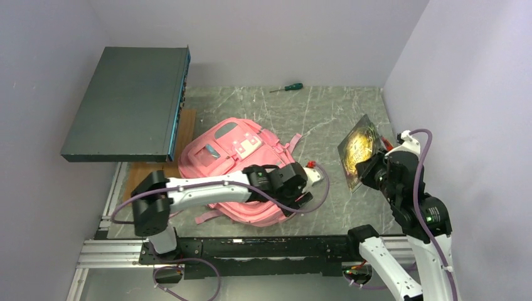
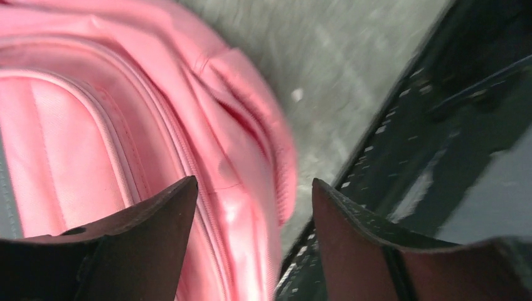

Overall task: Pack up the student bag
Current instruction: Pick up the book from the center of the board, then place the book in the student bag.

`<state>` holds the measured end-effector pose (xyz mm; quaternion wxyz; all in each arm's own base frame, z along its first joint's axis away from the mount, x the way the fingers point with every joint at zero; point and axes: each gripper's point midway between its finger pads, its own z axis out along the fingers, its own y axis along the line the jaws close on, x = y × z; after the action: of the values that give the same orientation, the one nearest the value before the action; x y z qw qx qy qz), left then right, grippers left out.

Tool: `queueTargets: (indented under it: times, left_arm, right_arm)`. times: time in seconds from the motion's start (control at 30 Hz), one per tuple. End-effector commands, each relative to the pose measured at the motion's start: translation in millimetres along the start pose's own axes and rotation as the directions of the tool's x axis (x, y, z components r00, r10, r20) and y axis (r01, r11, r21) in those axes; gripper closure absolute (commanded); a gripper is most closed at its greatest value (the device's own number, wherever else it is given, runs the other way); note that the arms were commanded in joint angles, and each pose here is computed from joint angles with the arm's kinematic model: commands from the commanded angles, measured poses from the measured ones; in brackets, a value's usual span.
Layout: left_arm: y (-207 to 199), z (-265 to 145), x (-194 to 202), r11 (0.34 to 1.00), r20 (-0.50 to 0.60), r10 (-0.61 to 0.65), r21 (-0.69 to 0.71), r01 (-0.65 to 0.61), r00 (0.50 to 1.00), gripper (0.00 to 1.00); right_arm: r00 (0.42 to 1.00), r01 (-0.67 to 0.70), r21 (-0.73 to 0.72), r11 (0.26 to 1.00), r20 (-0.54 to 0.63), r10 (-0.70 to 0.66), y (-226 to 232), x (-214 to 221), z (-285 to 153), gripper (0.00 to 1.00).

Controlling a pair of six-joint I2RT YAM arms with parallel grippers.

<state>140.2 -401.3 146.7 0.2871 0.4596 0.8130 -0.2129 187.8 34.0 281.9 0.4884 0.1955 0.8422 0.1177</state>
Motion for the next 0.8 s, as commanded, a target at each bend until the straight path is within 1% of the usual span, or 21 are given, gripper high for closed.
queueTargets:
  times: [0.0, 0.07, 0.1, 0.23, 0.3, 0.33, 0.37, 0.4, 0.43, 0.47, 0.53, 0.6, 0.7, 0.77]
  left_arm:
    - [18, 13, 24, 0.98, -0.152, 0.155, -0.099, -0.171, 0.976, 0.32]
    - [23, 20, 31, 0.973, -0.193, 0.165, -0.126, -0.191, 0.967, 0.38]
    - [27, 23, 33, 0.97, -0.204, 0.166, -0.143, -0.198, 0.965, 0.4]
    - [38, 29, 41, 0.955, -0.245, 0.174, -0.195, -0.224, 0.954, 0.51]
    - [44, 28, 42, 0.942, -0.259, 0.182, -0.23, -0.244, 0.949, 0.64]
    - [51, 25, 39, 0.929, -0.259, 0.184, -0.268, -0.254, 0.948, 0.74]
    - [59, 19, 34, 0.912, -0.249, 0.182, -0.319, -0.258, 0.951, 0.88]
    - [68, 10, 25, 0.891, -0.221, 0.176, -0.378, -0.251, 0.959, 0.99]
    - [75, -2, 14, 0.872, -0.177, 0.175, -0.428, -0.236, 0.968, 1.0]
    - [78, -12, 3, 0.864, -0.123, 0.182, -0.454, -0.219, 0.976, 1.0]
    - [79, -35, -22, 0.867, -0.003, 0.195, -0.466, -0.174, 0.981, 1.0]
    - [80, -64, -47, 0.886, 0.141, 0.162, -0.457, -0.081, 0.977, 1.0]
    - [89, -95, -71, 0.903, 0.304, 0.065, -0.423, 0.074, 0.95, 1.0]
    - [101, -113, -80, 0.898, 0.382, 0.014, -0.411, 0.157, 0.924, 1.0]
  right_arm:
    - [0.998, 0.027, -0.06, 0.998, 0.066, -0.023, 7, -15, -18, 1.0]
    - [0.998, 0.026, -0.081, 0.996, 0.052, -0.022, 9, -9, -18, 1.0]
    - [0.999, 0.024, -0.089, 0.996, 0.042, -0.021, 9, -5, -18, 1.0]
    - [1.0, 0.017, -0.112, 0.994, 0.001, -0.017, 10, 10, -13, 1.0]
    - [0.999, 0.019, -0.118, 0.993, -0.029, -0.022, 10, 18, -11, 1.0]
    - [0.999, 0.021, -0.117, 0.993, -0.046, -0.027, 9, 22, -10, 1.0]
    - [0.998, 0.025, -0.117, 0.993, -0.063, -0.032, 8, 26, -10, 1.0]
    - [0.996, 0.026, -0.112, 0.993, -0.084, -0.036, 6, 31, -10, 1.0]
    - [0.994, 0.026, -0.113, 0.993, -0.103, -0.037, 6, 35, -11, 1.0]
    - [0.991, 0.024, -0.12, 0.992, -0.128, -0.039, 6, 40, -12, 1.0]
    - [0.98, 0.01, -0.162, 0.987, -0.195, -0.042, 14, 53, -14, 1.0]
    - [0.962, -0.039, -0.239, 0.97, -0.273, -0.028, 29, 66, -19, 1.0]
    - [0.935, -0.152, -0.375, 0.915, -0.354, 0.01, 60, 74, -32, 1.0]
    - [0.914, -0.24, -0.444, 0.863, -0.404, 0.046, 79, 75, -41, 1.0]
